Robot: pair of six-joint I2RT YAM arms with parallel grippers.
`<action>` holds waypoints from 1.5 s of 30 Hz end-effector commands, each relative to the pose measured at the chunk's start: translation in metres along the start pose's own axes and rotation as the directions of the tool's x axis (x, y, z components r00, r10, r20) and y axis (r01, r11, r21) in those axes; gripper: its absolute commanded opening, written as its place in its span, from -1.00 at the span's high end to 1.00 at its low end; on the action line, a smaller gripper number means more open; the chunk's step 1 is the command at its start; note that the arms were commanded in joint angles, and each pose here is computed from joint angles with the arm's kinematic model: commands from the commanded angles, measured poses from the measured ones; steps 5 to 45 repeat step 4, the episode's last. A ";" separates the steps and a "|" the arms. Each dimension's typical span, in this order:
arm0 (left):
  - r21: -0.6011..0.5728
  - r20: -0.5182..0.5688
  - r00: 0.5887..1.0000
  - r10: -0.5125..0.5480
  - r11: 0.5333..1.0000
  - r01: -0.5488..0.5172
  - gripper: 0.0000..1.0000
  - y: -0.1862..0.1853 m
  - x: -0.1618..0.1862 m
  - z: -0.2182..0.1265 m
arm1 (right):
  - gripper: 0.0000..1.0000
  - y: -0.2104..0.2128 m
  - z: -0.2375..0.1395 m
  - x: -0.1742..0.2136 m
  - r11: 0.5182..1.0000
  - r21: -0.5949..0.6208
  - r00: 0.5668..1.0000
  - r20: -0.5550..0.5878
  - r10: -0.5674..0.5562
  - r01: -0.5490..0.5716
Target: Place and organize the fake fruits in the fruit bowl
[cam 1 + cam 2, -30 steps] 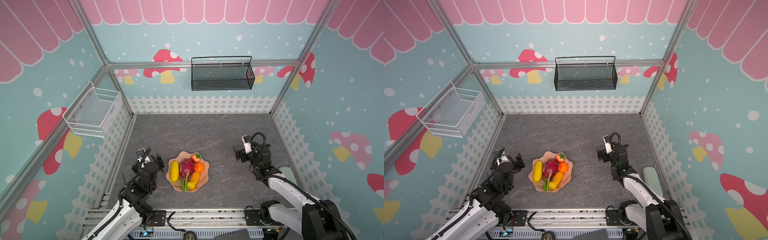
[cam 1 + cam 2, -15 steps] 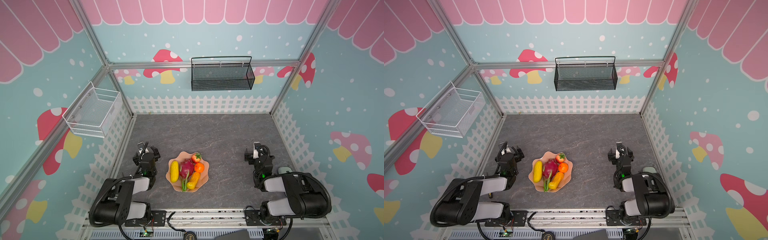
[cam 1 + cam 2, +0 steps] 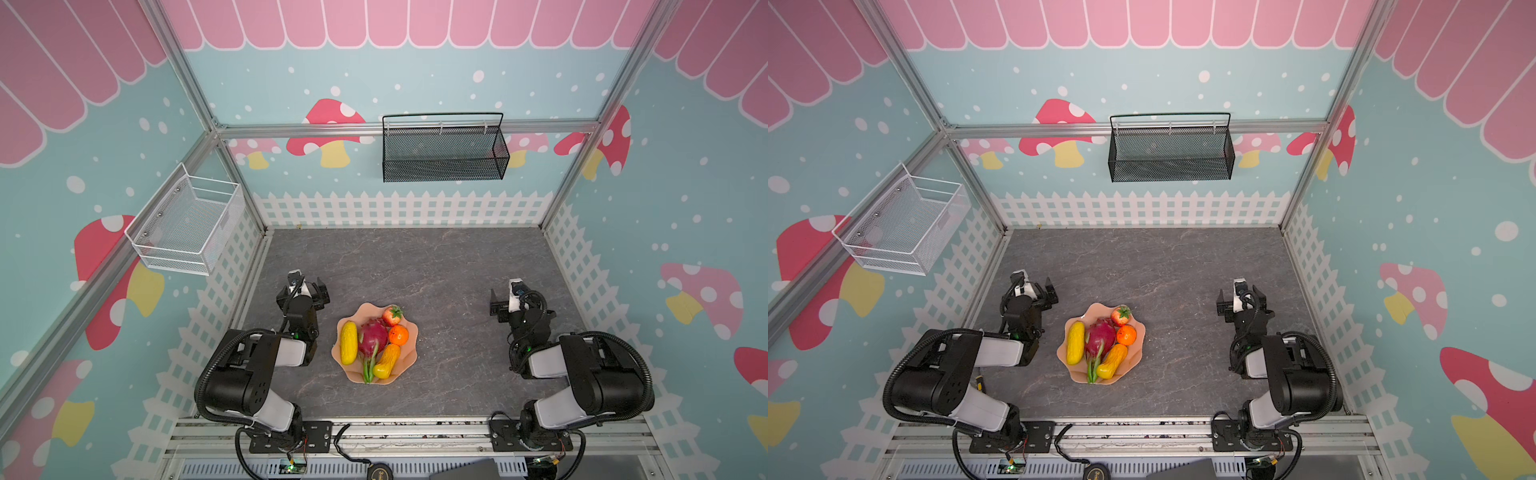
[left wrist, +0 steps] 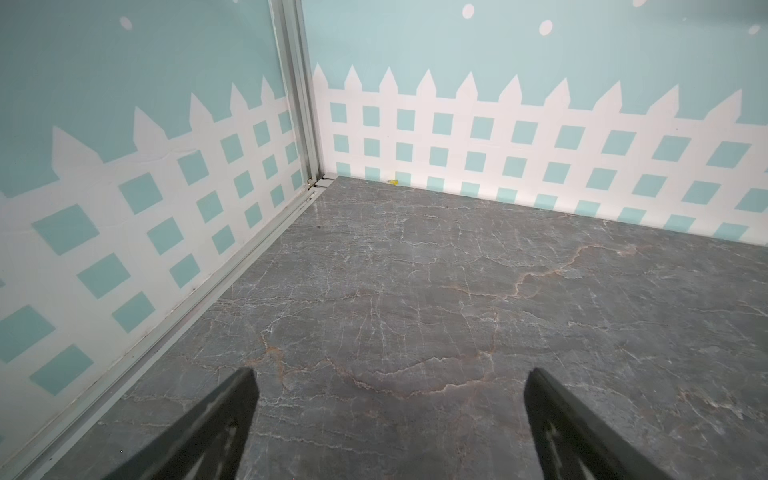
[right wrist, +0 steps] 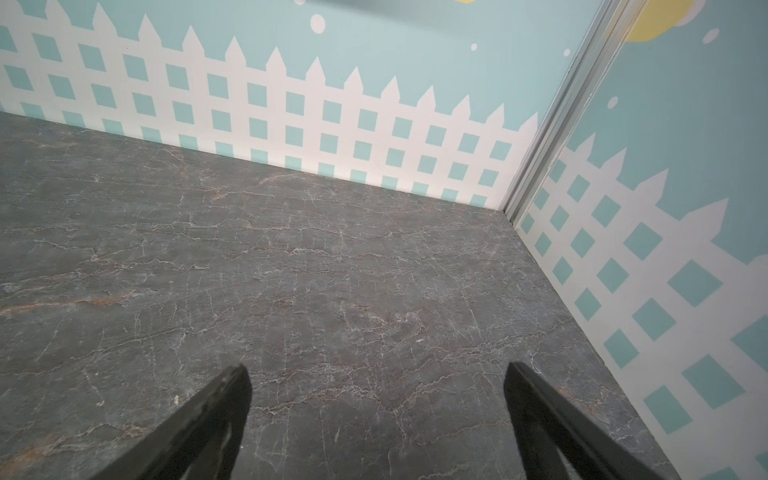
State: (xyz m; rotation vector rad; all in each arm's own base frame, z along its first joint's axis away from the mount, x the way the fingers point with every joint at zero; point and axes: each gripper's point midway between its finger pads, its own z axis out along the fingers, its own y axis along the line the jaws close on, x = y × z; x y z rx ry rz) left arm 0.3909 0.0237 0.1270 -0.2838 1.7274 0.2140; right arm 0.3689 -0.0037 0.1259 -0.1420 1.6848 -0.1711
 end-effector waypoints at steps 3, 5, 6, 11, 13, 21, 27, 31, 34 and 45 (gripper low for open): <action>-0.008 -0.025 0.999 0.035 0.999 -0.035 -0.99 0.002 0.004 0.004 | -0.96 -0.011 -0.001 -0.007 0.998 0.057 0.999 0.025 0.022 -0.023; -0.012 -0.023 0.999 0.032 0.999 -0.033 -0.99 0.003 0.004 0.002 | -0.96 -0.038 -0.014 -0.004 0.973 0.208 0.995 0.047 0.090 -0.098; -0.012 -0.023 0.999 0.032 0.999 -0.033 -0.99 0.003 0.004 0.002 | -0.96 -0.038 -0.014 -0.004 0.973 0.208 0.995 0.047 0.090 -0.098; -0.012 -0.023 0.999 0.032 0.999 -0.033 -0.99 0.003 0.004 0.002 | -0.96 -0.038 -0.014 -0.004 0.973 0.208 0.995 0.047 0.090 -0.098; -0.012 -0.023 0.999 0.032 0.999 -0.033 -0.99 0.003 0.004 0.002 | -0.96 -0.038 -0.014 -0.004 0.973 0.208 0.995 0.047 0.090 -0.098; -0.012 -0.023 0.999 0.032 0.999 -0.033 -0.99 0.003 0.004 0.002 | -0.96 -0.038 -0.014 -0.004 0.973 0.208 0.995 0.047 0.090 -0.098; -0.012 -0.023 0.999 0.032 0.999 -0.033 -0.99 0.003 0.004 0.002 | -0.96 -0.038 -0.014 -0.004 0.973 0.208 0.995 0.047 0.090 -0.098; -0.012 -0.023 0.999 0.032 0.999 -0.033 -0.99 0.003 0.004 0.002 | -0.96 -0.038 -0.014 -0.004 0.973 0.208 0.995 0.047 0.090 -0.098; -0.012 -0.023 0.999 0.032 0.999 -0.033 -0.99 0.003 0.004 0.002 | -0.96 -0.038 -0.014 -0.004 0.973 0.208 0.995 0.047 0.090 -0.098; -0.012 -0.023 0.999 0.032 0.999 -0.033 -0.99 0.003 0.004 0.002 | -0.96 -0.038 -0.014 -0.004 0.973 0.208 0.995 0.047 0.090 -0.098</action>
